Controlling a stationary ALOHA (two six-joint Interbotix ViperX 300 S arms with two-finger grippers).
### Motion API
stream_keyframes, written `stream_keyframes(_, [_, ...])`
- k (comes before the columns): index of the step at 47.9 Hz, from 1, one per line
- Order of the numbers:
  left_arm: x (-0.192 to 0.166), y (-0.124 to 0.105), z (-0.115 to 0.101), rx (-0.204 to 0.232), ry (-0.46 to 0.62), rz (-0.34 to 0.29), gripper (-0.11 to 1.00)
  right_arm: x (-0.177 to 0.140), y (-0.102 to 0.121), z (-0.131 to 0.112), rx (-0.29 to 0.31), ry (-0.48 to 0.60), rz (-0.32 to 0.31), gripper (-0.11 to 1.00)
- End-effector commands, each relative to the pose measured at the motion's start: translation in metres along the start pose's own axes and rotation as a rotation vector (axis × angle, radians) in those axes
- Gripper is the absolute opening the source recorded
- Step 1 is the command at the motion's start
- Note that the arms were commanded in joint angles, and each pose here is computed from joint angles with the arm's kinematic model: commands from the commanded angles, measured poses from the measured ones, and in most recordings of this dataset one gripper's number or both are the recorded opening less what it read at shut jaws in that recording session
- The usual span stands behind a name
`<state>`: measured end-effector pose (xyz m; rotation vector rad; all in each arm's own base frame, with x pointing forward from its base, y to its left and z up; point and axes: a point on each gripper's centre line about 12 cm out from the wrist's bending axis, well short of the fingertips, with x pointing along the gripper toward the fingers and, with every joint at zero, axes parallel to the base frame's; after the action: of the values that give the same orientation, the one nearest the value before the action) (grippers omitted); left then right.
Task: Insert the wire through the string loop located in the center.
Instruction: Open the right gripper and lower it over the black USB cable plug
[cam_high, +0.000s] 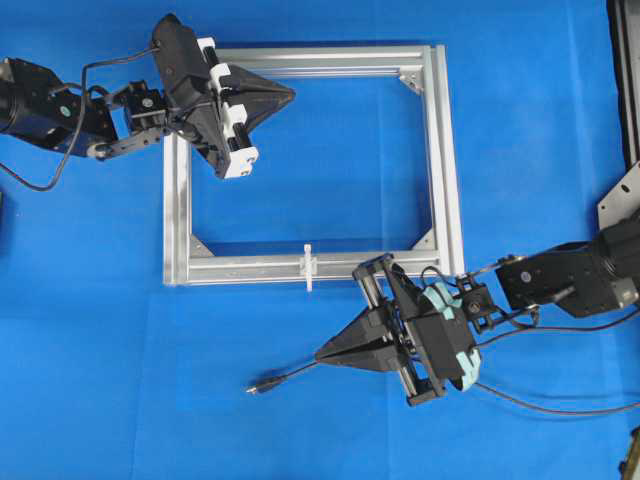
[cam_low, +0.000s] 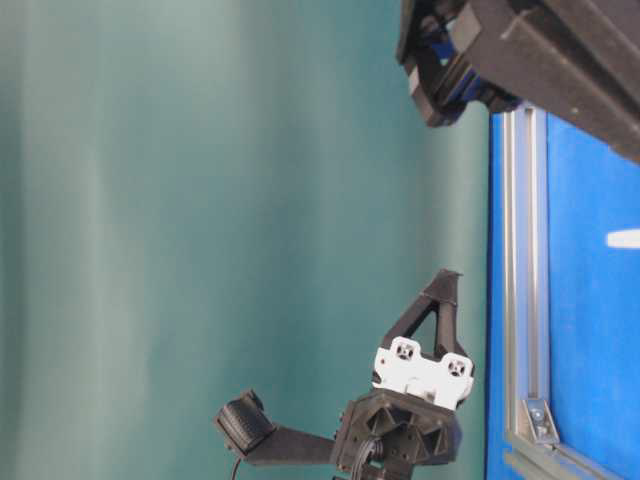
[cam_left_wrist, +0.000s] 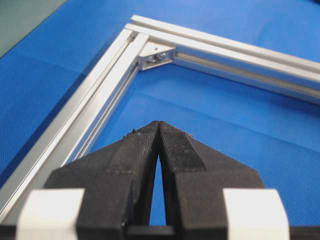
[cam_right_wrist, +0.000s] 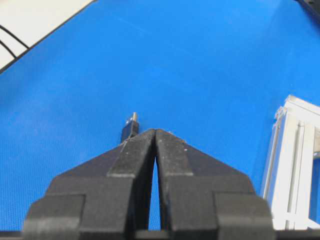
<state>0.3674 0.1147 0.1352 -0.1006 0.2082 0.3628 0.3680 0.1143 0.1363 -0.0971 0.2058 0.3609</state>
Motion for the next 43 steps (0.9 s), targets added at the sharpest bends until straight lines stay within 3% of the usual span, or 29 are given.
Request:
stream_keyframes(1, [-0.0034,-0.0041,0.0187,0.005,-0.052,-0.021,0.00,-0.0004,0.0021,0.0191,0.003,-0.055,0.004,0.00])
stream_keyframes(7, [-0.0051,-0.0045,0.0182,0.004,-0.050,-0.022,0.00,-0.0007,0.0028,0.0192,0.006,-0.017,0.006,-0.05])
stream_keyframes(21, [-0.0068,-0.0080,0.0173,0.008,-0.053,-0.033,0.00,-0.0028,0.0066,0.0227,0.065,-0.002,0.015,-0.05])
stream_keyframes(25, [-0.0068,-0.0080,0.0177,0.010,-0.056,-0.033,0.00,-0.0027,0.0078,0.0228,0.072,-0.002,0.018,0.00])
stream_keyframes(32, [-0.0068,-0.0080,0.0179,0.010,-0.057,-0.033,0.00,-0.0027,0.0091,0.0231,0.097,-0.003,0.019,0.27])
stream_keyframes(41, [-0.0068,-0.0080,0.0179,0.010,-0.057,-0.033,0.00,-0.0005,0.0084,0.0231,0.122,-0.002,0.014,0.83])
stream_keyframes(43, [-0.0071,-0.0080,0.0174,0.010,-0.056,-0.033,0.00,0.0003,0.0083,0.0236,0.123,-0.004,0.014,0.83])
